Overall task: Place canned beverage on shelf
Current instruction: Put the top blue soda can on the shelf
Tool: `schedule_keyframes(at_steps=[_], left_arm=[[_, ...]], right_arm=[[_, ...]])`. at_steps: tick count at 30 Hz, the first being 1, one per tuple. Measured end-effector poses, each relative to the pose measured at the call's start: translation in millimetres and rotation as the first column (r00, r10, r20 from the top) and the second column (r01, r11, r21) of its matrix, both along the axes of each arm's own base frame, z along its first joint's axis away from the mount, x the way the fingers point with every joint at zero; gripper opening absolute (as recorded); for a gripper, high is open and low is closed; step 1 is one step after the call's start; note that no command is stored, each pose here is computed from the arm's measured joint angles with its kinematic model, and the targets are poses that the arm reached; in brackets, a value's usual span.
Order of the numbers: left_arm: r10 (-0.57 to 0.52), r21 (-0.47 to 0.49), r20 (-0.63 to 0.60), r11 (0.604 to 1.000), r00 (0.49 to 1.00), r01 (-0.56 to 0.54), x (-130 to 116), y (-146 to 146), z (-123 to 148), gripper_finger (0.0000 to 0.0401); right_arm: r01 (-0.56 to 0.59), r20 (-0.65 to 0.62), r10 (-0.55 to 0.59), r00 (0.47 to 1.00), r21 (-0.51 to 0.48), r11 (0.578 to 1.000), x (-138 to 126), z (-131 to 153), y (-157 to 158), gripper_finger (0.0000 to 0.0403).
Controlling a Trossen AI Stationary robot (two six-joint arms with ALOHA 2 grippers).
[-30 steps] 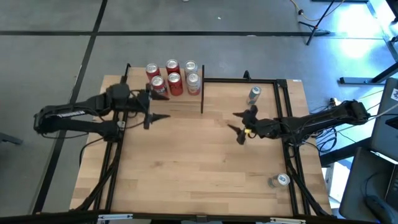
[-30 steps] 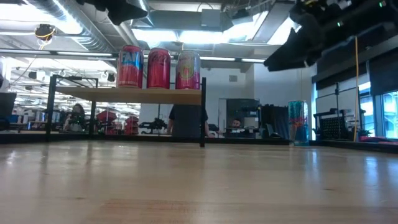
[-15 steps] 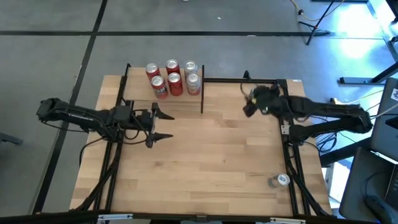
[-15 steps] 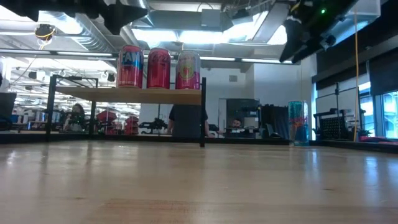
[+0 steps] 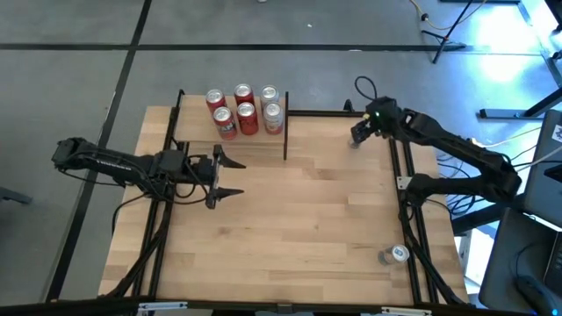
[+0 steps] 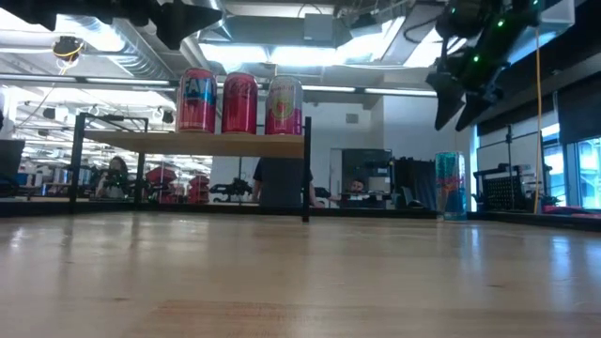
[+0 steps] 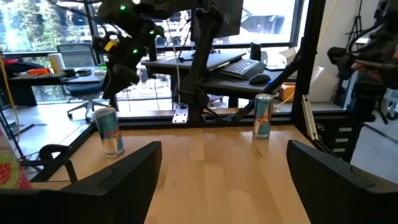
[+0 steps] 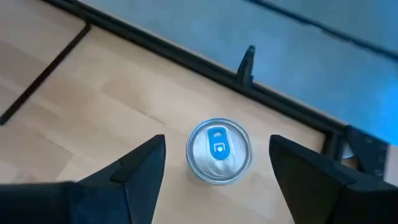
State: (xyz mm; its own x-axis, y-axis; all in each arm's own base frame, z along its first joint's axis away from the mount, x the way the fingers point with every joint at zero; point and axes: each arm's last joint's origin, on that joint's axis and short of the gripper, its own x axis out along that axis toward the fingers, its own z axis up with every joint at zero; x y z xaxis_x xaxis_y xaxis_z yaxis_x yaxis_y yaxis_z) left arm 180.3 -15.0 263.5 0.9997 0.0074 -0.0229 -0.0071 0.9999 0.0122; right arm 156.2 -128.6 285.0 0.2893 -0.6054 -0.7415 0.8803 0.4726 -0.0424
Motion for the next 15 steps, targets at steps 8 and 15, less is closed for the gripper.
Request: schedule_keyframes(at_steps=[8, 15], left_arm=[[0.007, 0.001, -0.008, 1.000, 1.000, -0.007, 0, 0, -1, 0.0318], [0.007, 0.001, -0.011, 1.000, 1.000, -0.007, 0, 0, -1, 0.0318]], right_arm=[[-0.014, -0.057, 0.019, 0.998, 0.094, 0.995, 5, -18, -20, 0.0270], [-0.016, -0.093, 0.029, 0.995, 0.135, 0.991, 14, -32, -28, 0.0270]])
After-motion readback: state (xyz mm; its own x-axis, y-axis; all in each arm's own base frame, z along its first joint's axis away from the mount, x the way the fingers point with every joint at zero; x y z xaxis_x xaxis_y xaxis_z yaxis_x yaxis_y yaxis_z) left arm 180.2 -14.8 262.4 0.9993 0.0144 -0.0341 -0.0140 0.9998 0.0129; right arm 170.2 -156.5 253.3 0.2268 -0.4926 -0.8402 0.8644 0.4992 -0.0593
